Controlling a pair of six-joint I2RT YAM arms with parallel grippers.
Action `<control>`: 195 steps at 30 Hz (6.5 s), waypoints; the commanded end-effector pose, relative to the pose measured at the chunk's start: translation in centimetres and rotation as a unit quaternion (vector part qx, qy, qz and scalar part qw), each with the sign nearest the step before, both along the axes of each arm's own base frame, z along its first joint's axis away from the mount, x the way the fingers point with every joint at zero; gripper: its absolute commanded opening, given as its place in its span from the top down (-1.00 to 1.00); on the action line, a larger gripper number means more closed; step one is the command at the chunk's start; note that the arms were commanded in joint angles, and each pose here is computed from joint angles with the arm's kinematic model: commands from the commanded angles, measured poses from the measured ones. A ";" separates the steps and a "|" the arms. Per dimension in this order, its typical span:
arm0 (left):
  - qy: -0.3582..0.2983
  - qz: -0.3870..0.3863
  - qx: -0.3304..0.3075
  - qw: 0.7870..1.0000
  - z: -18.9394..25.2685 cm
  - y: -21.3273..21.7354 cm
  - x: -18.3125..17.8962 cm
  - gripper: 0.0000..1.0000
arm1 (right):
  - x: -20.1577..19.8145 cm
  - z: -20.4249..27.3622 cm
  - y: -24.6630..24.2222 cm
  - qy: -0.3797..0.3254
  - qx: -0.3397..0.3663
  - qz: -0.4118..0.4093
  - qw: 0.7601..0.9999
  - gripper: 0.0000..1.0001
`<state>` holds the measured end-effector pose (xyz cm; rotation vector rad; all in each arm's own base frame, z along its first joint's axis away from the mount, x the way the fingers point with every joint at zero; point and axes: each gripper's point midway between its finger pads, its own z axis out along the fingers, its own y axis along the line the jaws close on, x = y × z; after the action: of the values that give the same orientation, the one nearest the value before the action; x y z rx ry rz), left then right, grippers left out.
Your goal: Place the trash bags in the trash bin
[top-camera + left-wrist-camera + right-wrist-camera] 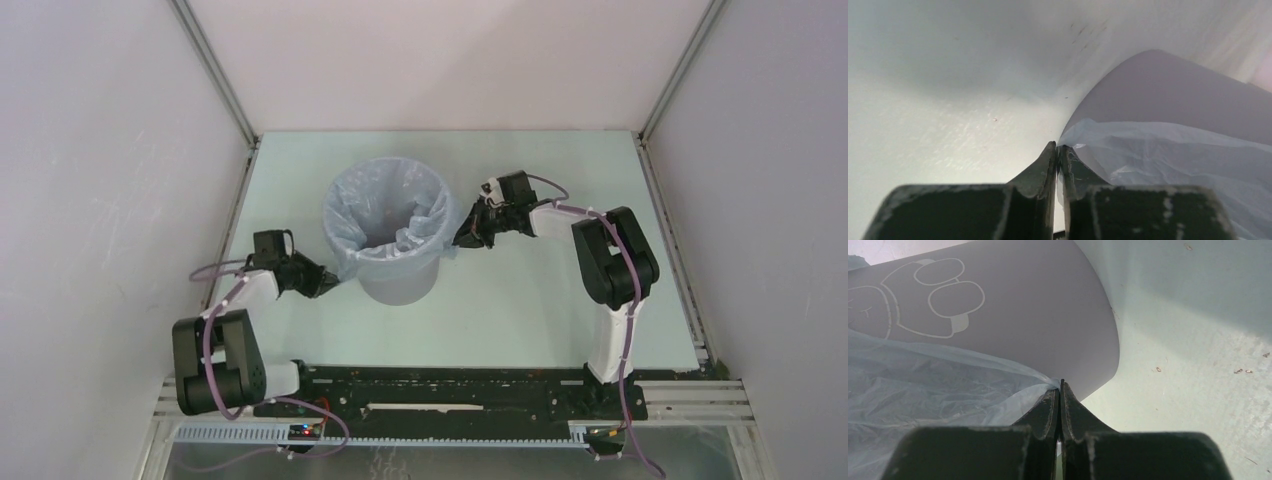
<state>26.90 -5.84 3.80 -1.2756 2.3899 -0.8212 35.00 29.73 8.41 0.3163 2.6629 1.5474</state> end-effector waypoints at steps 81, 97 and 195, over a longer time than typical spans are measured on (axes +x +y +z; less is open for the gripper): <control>-0.205 -0.319 0.331 0.864 11.2 -15.7 7.4 -0.19 | 0.2 3.1 -2.8 -0.059 -0.052 -0.006 0.997 -0.09; -0.199 -0.319 0.330 0.866 10.5 -16.1 7.7 -0.16 | 0.0 6.3 -5.8 -0.099 -0.066 -0.018 0.993 -0.51; -0.670 0.103 0.303 0.670 61.1 7.2 -14.2 -1.00 | -22.4 47.9 -23.1 -0.585 -0.166 -0.307 0.732 -1.00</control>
<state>13.00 -0.02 64.04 -0.3060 1.0821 -0.5544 11.32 7.82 56.64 0.0099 1.4460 0.6727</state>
